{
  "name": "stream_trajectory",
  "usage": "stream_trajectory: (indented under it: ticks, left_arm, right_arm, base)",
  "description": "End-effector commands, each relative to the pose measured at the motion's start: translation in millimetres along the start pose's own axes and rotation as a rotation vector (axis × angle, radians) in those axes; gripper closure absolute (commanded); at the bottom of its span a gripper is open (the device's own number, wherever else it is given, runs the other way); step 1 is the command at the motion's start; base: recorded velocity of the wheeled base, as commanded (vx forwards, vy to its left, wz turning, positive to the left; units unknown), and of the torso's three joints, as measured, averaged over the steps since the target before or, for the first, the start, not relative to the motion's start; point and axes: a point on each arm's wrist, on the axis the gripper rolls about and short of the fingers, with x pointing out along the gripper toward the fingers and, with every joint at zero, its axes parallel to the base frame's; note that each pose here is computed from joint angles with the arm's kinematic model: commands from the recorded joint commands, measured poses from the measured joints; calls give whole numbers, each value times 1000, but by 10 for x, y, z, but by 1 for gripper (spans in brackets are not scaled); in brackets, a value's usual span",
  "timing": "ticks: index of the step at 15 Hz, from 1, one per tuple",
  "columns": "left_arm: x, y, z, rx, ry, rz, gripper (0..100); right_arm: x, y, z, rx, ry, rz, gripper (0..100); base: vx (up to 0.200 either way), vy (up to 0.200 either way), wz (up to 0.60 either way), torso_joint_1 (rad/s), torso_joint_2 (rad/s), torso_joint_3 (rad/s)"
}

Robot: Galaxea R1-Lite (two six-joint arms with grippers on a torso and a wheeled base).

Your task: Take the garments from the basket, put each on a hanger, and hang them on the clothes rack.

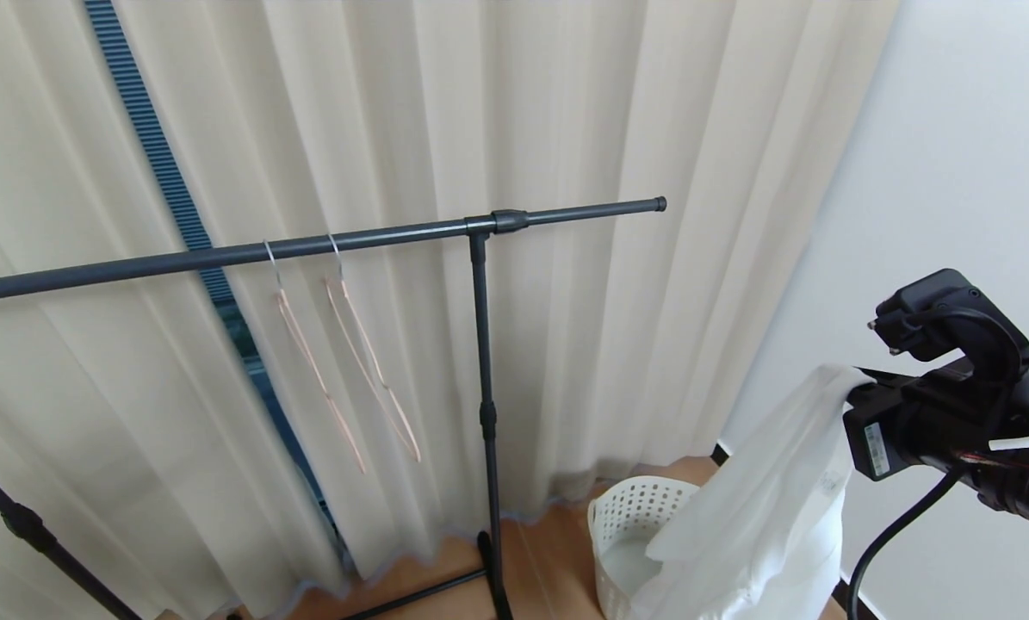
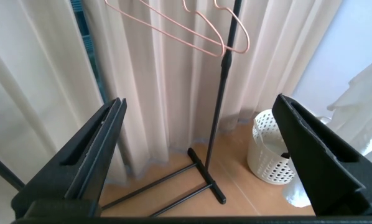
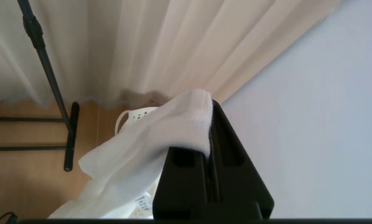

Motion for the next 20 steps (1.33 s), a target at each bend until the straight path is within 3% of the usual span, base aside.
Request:
stream_trajectory:
  ticks: [1, 8, 15, 20]
  left_arm:
    - [0, 0, 0, 0, 0, -1, 0]
    - [0, 0, 0, 5, 0, -1, 0]
    - [0, 0, 0, 5, 0, -1, 0]
    - [0, 0, 0, 5, 0, -2, 0]
  right_arm:
    - [3, 2, -2, -1, 2, 1, 100]
    - [-46, -4, -51, -46, -1, 17, 100]
    - [-89, -22, -36, -41, -20, 25, 100]
    - [-102, -28, -36, -40, -23, 25, 100]
  base:
    - [0, 0, 0, 163, -354, -183]
    - [0, 0, 0, 99, -212, -115]
    - [0, 0, 600, 9, 0, 0]
    - [0, 0, 0, 0, 0, 0]
